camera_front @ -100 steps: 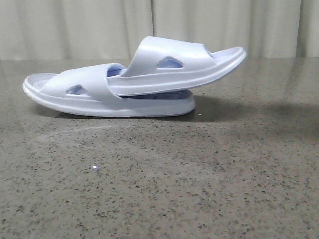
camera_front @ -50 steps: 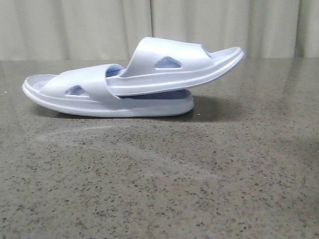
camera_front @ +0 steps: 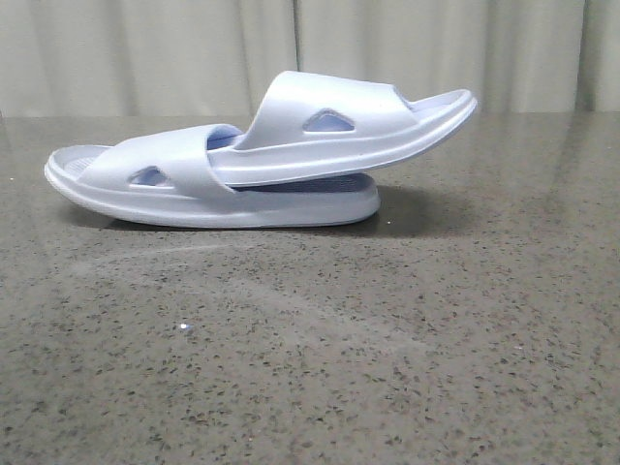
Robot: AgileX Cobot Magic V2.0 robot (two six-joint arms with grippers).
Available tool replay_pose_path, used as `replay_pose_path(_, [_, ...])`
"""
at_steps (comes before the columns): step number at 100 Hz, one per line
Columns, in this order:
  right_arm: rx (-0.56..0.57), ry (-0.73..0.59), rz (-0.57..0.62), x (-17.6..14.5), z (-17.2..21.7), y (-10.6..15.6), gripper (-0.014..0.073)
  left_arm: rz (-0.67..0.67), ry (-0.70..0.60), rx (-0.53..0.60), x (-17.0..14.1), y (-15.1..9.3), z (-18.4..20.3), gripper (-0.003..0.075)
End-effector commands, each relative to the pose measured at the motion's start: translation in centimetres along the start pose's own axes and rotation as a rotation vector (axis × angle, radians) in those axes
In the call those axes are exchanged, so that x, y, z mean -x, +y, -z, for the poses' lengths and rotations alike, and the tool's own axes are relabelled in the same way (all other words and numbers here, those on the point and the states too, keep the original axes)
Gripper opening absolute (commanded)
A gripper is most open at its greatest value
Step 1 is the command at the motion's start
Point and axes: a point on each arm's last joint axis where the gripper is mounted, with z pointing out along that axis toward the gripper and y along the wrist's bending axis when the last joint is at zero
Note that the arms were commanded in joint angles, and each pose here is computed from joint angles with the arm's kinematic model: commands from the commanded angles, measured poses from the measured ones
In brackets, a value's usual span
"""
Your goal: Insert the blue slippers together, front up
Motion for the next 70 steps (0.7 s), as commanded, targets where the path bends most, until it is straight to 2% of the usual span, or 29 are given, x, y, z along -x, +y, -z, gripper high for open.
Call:
replay_pose_path(1, [-0.007, -0.044, -0.023, 1.0, 0.14, 0.13, -0.0078, 0.059, -0.047, 0.004, 1.12, -0.04, 0.0, 0.0015])
replay_pose_path(70, [-0.003, -0.041, -0.023, 0.97, 0.14, 0.16, -0.0078, 0.058, -0.045, -0.004, 1.1, -0.1, 0.0, 0.0015])
